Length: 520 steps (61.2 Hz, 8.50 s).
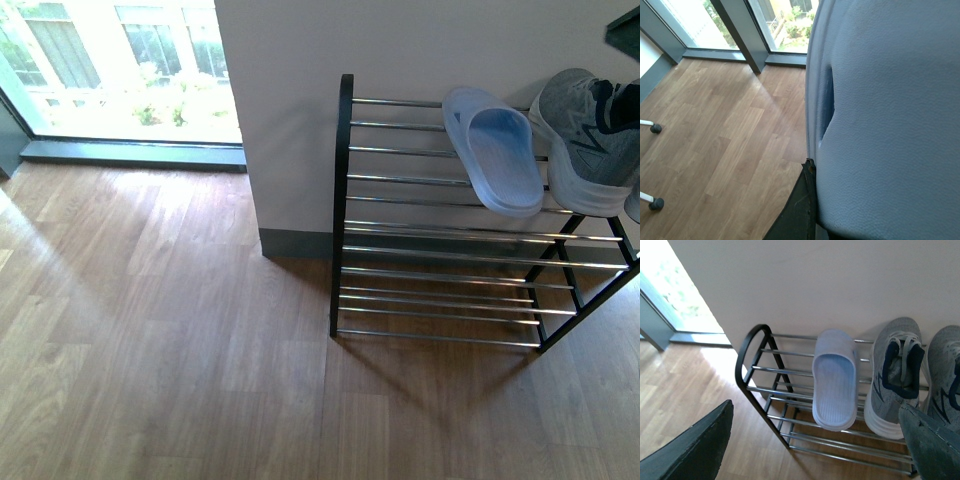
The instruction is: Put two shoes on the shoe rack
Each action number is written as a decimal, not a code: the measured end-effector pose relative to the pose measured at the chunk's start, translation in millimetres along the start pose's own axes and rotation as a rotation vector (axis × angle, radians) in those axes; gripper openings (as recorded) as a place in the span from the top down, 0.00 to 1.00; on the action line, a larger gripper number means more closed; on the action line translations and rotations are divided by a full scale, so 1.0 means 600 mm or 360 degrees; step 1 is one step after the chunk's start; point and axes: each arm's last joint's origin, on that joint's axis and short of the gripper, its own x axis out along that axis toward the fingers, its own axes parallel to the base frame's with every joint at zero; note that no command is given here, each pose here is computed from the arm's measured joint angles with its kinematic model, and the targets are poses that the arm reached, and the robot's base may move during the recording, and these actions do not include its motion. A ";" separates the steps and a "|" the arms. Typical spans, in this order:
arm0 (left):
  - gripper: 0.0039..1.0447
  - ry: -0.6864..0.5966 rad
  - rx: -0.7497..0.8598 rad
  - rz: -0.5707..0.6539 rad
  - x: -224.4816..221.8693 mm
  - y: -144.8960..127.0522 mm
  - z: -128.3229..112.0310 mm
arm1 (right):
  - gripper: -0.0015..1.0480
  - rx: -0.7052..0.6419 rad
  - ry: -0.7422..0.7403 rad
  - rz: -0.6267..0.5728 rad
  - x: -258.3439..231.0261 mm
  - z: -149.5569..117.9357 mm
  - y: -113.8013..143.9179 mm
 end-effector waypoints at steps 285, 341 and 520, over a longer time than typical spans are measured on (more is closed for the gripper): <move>0.98 0.0380 -0.0208 -0.0606 0.251 -0.218 0.066 | 0.09 -0.0166 -0.0454 -0.0334 -0.231 -0.112 0.028; 0.98 0.0696 -0.0090 -0.0656 0.490 -0.466 0.072 | 0.09 -0.0166 -0.0454 -0.0334 -0.231 -0.112 0.028; 0.99 -0.0680 -0.0239 -0.0461 -0.090 0.056 -0.071 | 0.09 -0.0166 -0.0454 -0.0334 -0.231 -0.112 0.028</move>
